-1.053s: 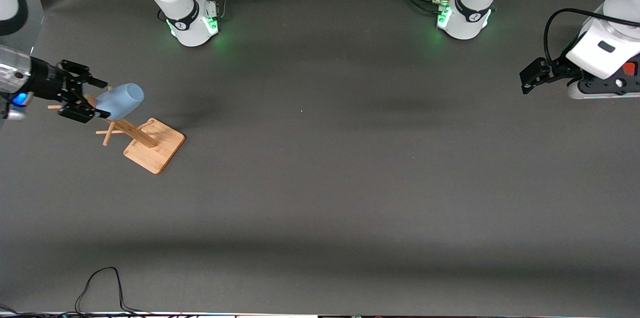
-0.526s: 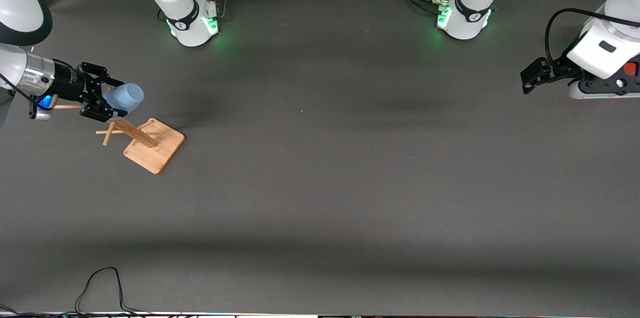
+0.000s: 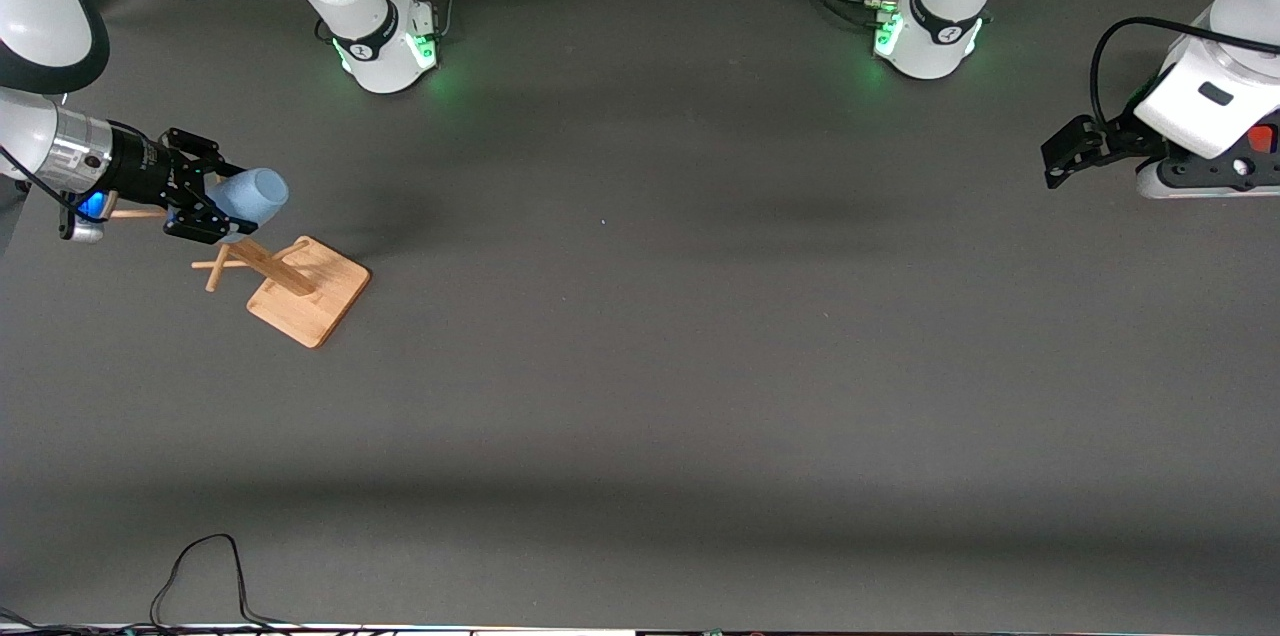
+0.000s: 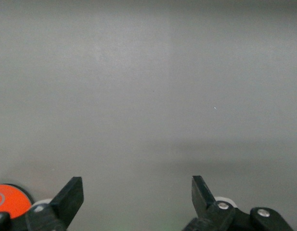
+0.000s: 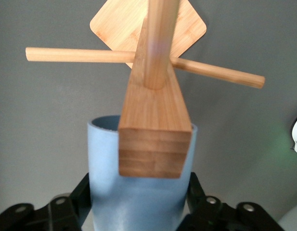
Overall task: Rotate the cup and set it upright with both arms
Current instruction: 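Lift the blue cup off the wooden peg with the right gripper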
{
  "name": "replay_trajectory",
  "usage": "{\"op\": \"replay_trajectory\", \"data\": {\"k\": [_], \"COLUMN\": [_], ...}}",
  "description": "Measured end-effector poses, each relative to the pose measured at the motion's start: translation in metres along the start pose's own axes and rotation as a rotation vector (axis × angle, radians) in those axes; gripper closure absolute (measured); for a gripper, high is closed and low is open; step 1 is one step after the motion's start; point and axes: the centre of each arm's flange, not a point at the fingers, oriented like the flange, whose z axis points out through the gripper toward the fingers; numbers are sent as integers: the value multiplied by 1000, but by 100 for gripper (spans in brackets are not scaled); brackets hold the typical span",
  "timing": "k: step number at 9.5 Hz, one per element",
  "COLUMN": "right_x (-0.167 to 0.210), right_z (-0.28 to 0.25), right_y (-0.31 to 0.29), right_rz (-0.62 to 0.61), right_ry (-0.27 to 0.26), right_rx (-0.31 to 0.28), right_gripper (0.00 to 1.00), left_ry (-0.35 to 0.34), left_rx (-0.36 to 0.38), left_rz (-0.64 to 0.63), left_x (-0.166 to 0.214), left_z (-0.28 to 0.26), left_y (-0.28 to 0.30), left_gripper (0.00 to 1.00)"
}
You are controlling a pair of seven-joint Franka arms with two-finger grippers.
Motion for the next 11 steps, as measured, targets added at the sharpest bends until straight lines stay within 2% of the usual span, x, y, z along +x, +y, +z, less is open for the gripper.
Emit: {"op": "replay_trajectory", "data": {"k": [3, 5, 7, 9, 11], "right_x": [-5, -19, -38, -68, -120], "right_z": [-5, -27, -51, -57, -58], "right_y": [0, -3, -8, -20, -42], "right_rz": [-4, -21, -27, -38, -43], "right_ry": [-11, -25, -70, -103, -117], "right_rx": [7, 9, 41, 67, 80], "right_gripper": [21, 21, 21, 21, 21], "left_ry": [-1, 0, 4, -2, -6], "left_rx": [-3, -17, -22, -22, -22], "left_rz": [-12, -15, -6, -2, -1], "left_x": [1, 1, 4, 5, 6], "left_z": [0, 0, 3, 6, 9], "left_y": [-7, -7, -2, 1, 1], "left_gripper": [0, 0, 0, 0, 0]}}
